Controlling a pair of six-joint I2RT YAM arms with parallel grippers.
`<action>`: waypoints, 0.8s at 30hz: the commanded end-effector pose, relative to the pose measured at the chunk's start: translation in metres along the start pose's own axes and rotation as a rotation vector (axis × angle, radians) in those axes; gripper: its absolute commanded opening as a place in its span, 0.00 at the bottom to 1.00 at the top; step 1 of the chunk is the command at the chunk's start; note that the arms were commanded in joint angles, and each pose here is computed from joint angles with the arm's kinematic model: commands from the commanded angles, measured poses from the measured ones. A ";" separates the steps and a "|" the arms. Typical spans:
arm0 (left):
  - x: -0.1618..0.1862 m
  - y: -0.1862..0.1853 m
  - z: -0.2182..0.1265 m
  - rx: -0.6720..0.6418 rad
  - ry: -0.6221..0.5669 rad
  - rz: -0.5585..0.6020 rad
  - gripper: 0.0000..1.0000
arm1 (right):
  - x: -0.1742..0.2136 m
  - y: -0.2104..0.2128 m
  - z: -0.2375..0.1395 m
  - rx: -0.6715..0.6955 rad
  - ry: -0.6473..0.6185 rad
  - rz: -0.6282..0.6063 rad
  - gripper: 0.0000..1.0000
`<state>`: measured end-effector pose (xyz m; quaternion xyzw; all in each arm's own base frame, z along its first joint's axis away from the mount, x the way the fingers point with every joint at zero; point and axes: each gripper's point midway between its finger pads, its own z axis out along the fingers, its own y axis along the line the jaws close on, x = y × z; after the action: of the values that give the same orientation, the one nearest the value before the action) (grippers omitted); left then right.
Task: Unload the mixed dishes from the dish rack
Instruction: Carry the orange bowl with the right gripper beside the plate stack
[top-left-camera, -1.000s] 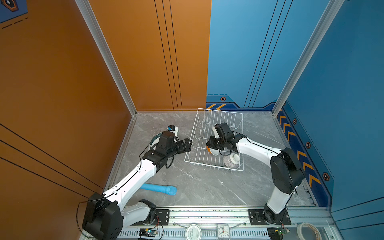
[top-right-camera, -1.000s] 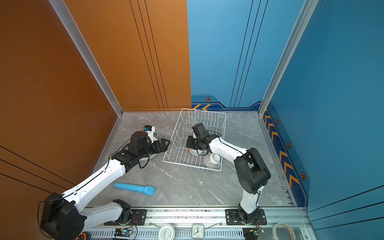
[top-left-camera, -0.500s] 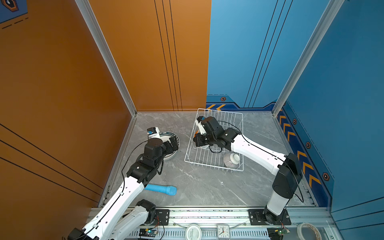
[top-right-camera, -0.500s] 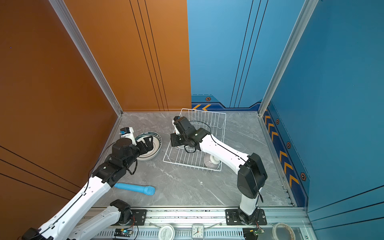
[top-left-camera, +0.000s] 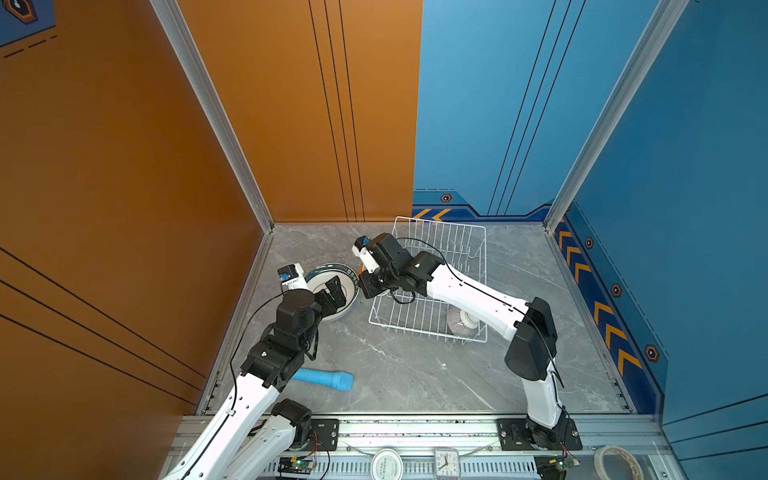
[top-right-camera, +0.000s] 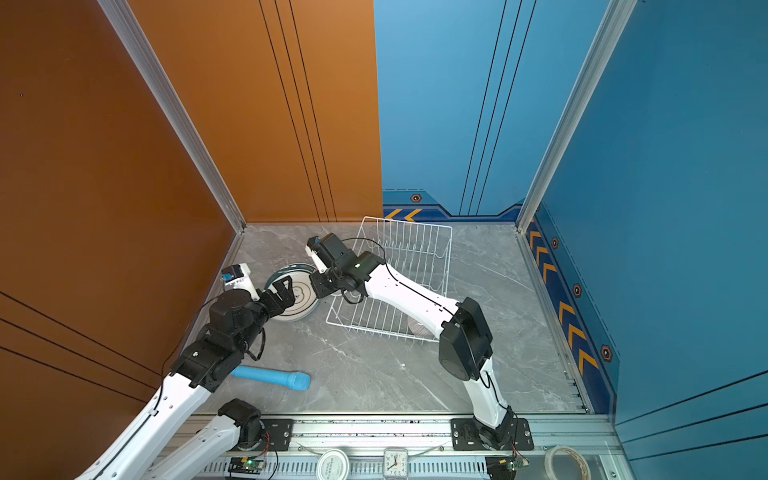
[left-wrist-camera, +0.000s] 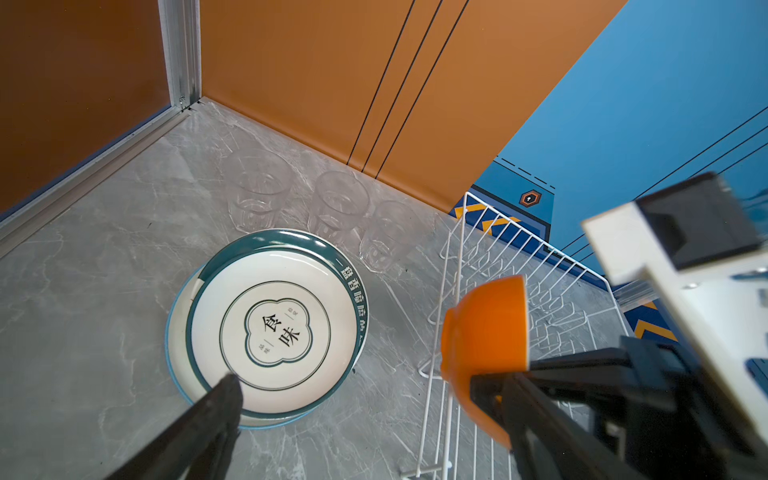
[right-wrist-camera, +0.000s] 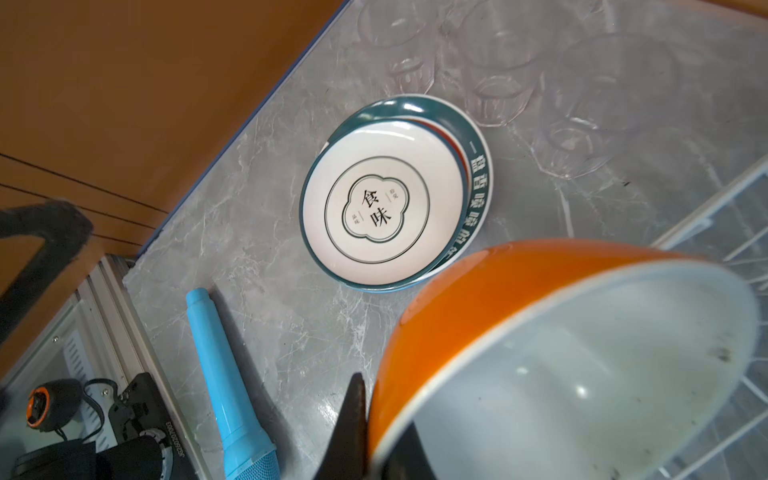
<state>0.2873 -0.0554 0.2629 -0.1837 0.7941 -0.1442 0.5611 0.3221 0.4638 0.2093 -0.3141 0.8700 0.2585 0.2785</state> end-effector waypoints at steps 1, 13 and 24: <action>0.001 0.009 0.000 -0.033 -0.008 -0.011 0.98 | -0.001 0.028 0.003 -0.049 0.013 -0.110 0.00; 0.000 0.010 -0.002 -0.026 -0.017 -0.014 0.98 | 0.018 0.032 0.048 -0.041 0.105 -0.127 0.00; 0.004 0.011 0.002 -0.029 -0.003 -0.010 0.98 | 0.047 -0.016 0.063 0.094 0.200 -0.004 0.00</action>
<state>0.2858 -0.0497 0.2595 -0.1932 0.7920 -0.1396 0.5621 0.3122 0.4918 0.1390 -0.3582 0.8842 0.2113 0.2125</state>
